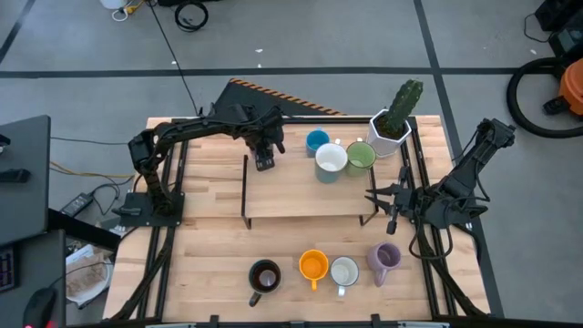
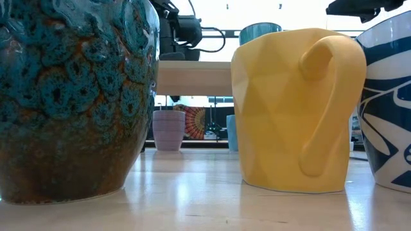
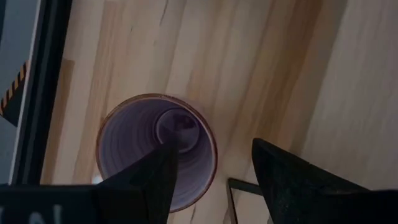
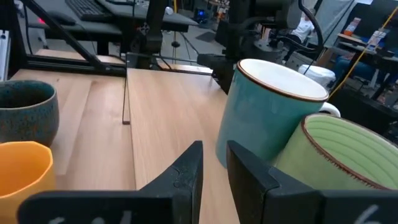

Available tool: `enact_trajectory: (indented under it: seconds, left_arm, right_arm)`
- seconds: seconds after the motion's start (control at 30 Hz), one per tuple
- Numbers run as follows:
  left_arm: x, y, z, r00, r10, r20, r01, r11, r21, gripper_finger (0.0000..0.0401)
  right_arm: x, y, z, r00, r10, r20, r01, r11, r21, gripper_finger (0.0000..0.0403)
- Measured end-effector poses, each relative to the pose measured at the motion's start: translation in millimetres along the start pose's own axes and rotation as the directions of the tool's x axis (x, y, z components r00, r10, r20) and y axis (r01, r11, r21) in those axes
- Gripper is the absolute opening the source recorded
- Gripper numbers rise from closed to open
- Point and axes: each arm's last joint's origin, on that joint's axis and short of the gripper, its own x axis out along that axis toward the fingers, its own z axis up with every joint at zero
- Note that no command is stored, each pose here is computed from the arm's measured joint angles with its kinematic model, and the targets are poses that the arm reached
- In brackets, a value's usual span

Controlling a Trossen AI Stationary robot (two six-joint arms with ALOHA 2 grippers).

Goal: Place coffee mugs
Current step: Put the top purple mug on the shelf

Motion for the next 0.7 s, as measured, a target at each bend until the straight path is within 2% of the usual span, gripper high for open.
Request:
enact_trajectory:
  seconds: [0.7]
  left_arm:
    - [30, 7, -1, 0.994, 0.039, -0.105, -0.034, 0.998, 0.053, 0.0210]
  right_arm:
    - [0, 1, 2, 1.000, 0.031, 0.006, -0.031, 0.999, 0.023, 0.0077]
